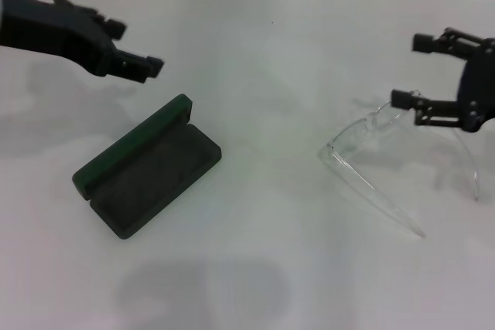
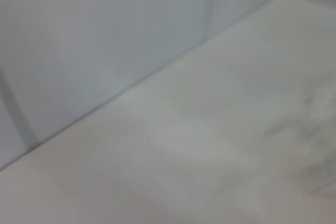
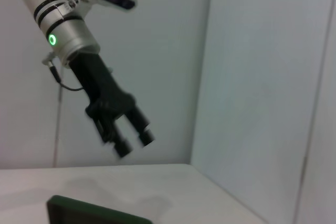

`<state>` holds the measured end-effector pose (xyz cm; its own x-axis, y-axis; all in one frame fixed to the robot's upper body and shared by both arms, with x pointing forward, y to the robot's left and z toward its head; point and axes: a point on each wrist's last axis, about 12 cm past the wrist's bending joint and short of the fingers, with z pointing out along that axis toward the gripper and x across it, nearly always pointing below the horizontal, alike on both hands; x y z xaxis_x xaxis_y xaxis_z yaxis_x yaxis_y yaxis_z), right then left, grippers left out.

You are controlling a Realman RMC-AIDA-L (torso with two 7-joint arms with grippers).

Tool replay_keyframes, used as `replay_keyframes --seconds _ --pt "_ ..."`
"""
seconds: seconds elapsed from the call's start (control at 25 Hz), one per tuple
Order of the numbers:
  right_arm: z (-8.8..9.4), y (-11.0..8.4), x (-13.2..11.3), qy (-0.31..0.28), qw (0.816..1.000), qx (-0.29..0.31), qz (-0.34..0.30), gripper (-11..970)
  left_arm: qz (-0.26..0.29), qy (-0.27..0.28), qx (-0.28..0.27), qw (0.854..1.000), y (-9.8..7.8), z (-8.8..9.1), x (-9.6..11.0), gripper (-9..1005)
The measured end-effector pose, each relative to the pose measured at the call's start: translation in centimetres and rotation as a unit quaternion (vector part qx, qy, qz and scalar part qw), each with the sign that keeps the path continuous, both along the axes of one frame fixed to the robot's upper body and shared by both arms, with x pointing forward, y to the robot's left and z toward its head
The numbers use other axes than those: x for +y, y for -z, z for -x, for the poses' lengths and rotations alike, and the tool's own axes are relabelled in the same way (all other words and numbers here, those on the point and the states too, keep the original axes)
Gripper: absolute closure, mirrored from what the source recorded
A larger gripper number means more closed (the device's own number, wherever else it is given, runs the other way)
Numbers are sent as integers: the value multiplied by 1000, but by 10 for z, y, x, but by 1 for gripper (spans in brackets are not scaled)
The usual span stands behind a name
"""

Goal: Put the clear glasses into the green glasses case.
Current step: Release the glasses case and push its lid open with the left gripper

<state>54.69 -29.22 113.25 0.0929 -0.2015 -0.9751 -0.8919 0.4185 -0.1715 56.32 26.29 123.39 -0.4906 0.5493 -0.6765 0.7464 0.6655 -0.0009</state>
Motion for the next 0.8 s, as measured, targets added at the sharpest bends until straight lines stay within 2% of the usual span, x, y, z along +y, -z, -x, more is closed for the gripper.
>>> replay_keyframes --seconds 0.04,0.08,0.24,0.32,0.52,0.8 --pt "1 -1 -3 5 1000 -4 0 99 -56 -14 15 998 1 -3 -15 160" --pt "3 -3 -6 11 1000 -10 3 99 -56 -14 15 998 1 -3 -15 161" --pt "7 -9 -15 29 999 -26 17 99 -119 -5 55 991 5 -3 -51 164" --pt "6 -10 -17 31 999 -28 20 100 -134 -3 76 988 10 -3 -58 165" --pt "5 -12 -16 26 999 -30 20 100 -154 -11 116 981 25 -4 -60 168" --pt "5 -13 -16 25 999 -31 19 100 -158 -22 142 977 44 -10 -53 172"
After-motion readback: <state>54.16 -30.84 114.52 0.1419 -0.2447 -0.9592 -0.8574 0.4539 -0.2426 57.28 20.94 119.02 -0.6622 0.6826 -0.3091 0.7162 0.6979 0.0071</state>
